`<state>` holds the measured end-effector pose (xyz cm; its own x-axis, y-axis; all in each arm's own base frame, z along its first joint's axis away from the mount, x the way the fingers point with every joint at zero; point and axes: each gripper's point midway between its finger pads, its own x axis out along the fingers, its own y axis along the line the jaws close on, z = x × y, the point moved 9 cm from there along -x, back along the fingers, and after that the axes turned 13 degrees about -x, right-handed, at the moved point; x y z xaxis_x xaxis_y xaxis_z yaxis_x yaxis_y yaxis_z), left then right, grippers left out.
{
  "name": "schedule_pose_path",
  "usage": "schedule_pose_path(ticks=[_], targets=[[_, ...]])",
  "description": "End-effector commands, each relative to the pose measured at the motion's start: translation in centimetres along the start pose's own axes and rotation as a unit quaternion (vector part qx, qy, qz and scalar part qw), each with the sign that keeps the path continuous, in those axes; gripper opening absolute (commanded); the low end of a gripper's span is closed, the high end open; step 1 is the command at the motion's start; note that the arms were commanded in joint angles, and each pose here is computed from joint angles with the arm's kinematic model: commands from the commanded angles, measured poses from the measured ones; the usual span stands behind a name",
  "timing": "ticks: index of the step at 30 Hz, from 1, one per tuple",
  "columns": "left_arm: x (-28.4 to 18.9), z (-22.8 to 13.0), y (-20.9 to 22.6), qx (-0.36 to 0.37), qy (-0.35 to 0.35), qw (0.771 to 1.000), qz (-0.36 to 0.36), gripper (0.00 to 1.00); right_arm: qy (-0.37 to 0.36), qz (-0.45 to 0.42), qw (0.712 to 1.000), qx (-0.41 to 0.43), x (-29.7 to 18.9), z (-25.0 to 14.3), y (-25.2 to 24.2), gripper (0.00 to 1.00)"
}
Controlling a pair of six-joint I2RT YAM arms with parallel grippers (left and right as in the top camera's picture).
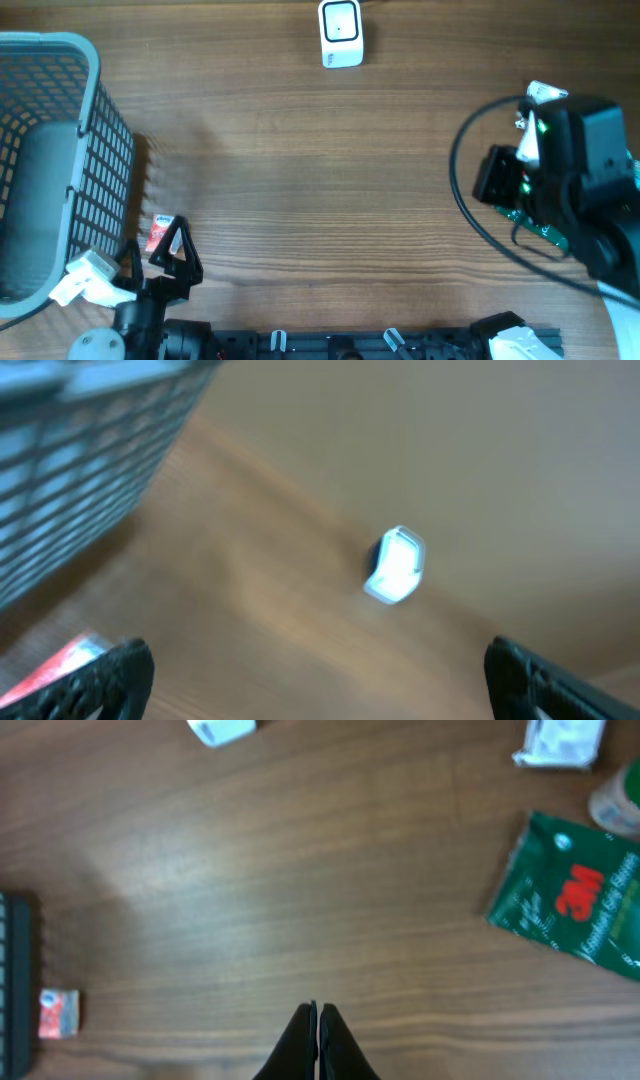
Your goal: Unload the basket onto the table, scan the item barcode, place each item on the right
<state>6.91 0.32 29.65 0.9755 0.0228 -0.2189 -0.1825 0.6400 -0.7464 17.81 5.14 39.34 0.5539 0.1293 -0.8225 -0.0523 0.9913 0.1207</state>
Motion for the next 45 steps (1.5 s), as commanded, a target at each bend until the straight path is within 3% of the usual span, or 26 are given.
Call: schedule_pose_path(ticks=[1,2,4,6,8,9,10,11,12,14,15,16,19,23,25,27,28,34,38,40,41,42,44,45], targets=[[0.0,0.2,-2.4,0.006,0.027,0.996,-0.090,1.00,0.013,-0.019,1.000,0.002,-0.6,-1.1,-0.5,0.04],[0.5,0.1,-2.5,0.006,0.044,0.996,-0.083,1.00,0.021,-0.021,1.000,0.002,-0.6,-1.3,-0.6,0.04],[3.1,-1.1,-1.6,-0.006,0.118,0.993,0.015,0.99,0.034,-0.025,0.999,0.017,-0.5,-1.6,-0.7,0.04],[6.4,-2.8,-0.2,-0.003,0.209,0.969,0.134,1.00,0.046,-0.030,0.998,0.032,0.3,-1.7,-0.7,0.04],[10.3,-4.6,1.3,0.004,0.292,0.923,0.249,1.00,0.077,-0.040,0.995,0.040,2.8,-2.6,-0.8,0.04],[11.2,-5.1,1.7,0.005,0.306,0.913,0.269,0.98,0.086,-0.043,0.994,0.043,3.5,-2.9,-0.8,0.04],[11.9,-5.6,2.1,0.003,0.318,0.903,0.291,0.84,0.102,-0.048,0.992,0.049,4.8,-3.4,-0.9,0.04],[12.9,-6.2,3.0,-0.016,0.323,0.885,0.336,0.39,0.128,-0.046,0.990,0.050,6.9,-4.5,-0.9,0.04],[13.6,-6.7,4.0,-0.039,0.312,0.867,0.387,0.04,0.151,-0.037,0.986,0.051,9.0,-5.6,-0.9,0.04],[14.0,-6.8,5.2,-0.057,0.277,0.847,0.451,0.04,0.186,-0.020,0.981,0.055,12.1,-7.6,-0.9,0.04],[13.8,-6.7,5.8,-0.061,0.252,0.835,0.486,0.68,0.211,-0.005,0.976,0.058,14.4,-9.3,-0.8,0.04],[13.6,-6.5,6.1,-0.060,0.238,0.830,0.501,1.00,0.225,0.006,0.973,0.061,15.7,-10.3,-0.8,0.04],[13.5,-5.4,6.7,-0.053,0.148,0.829,0.537,1.00,0.257,0.048,0.963,0.070,19.3,-13.6,-0.7,0.04],[14.2,-4.9,8.6,-0.080,0.048,0.828,0.553,1.00,0.258,0.056,0.963,0.051,19.7,-14.1,-0.8,0.04],[14.2,-5.8,10.8,-0.146,0.001,0.807,0.573,1.00,0.256,0.058,0.964,0.045,19.8,-14.0,-0.8,0.04],[13.9,-7.3,13.3,-0.240,-0.068,0.766,0.593,1.00,0.255,0.058,0.964,0.045,19.8,-14.0,-0.8,0.04],[14.0,-7.8,14.1,-0.261,-0.086,0.756,0.595,1.00,0.256,0.058,0.964,0.045,19.8,-14.0,-0.8,0.04],[17.2,-9.5,16.0,-0.263,-0.086,0.765,0.582,1.00,0.259,0.063,0.963,0.046,19.7,-14.1,-0.7,0.04],[19.0,-10.5,17.0,-0.204,-0.041,0.790,0.577,1.00,0.257,0.065,0.963,0.047,19.7,-14.0,-0.6,0.04],[18.8,-10.7,17.3,-0.194,-0.033,0.785,0.587,0.82,0.256,0.065,0.963,0.048,19.8,-14.0,-0.6,0.04],[18.6,-10.7,17.3,-0.191,-0.030,0.782,0.592,0.59,0.257,0.065,0.963,0.048,19.7,-14.0,-0.6,0.04],[18.4,-10.7,17.2,-0.190,-0.027,0.780,0.596,0.49,0.256,0.065,0.963,0.048,19.8,-14.0,-0.6,0.04],[17.9,-10.7,16.9,-0.193,-0.009,0.777,0.599,0.47,0.256,0.065,0.963,0.048,19.8,-14.0,-0.6,0.04],[18.1,-10.8,16.2,-0.178,0.040,0.793,0.582,0.47,0.255,0.065,0.964,0.048,19.8,-14.0,-0.6,0.04]])
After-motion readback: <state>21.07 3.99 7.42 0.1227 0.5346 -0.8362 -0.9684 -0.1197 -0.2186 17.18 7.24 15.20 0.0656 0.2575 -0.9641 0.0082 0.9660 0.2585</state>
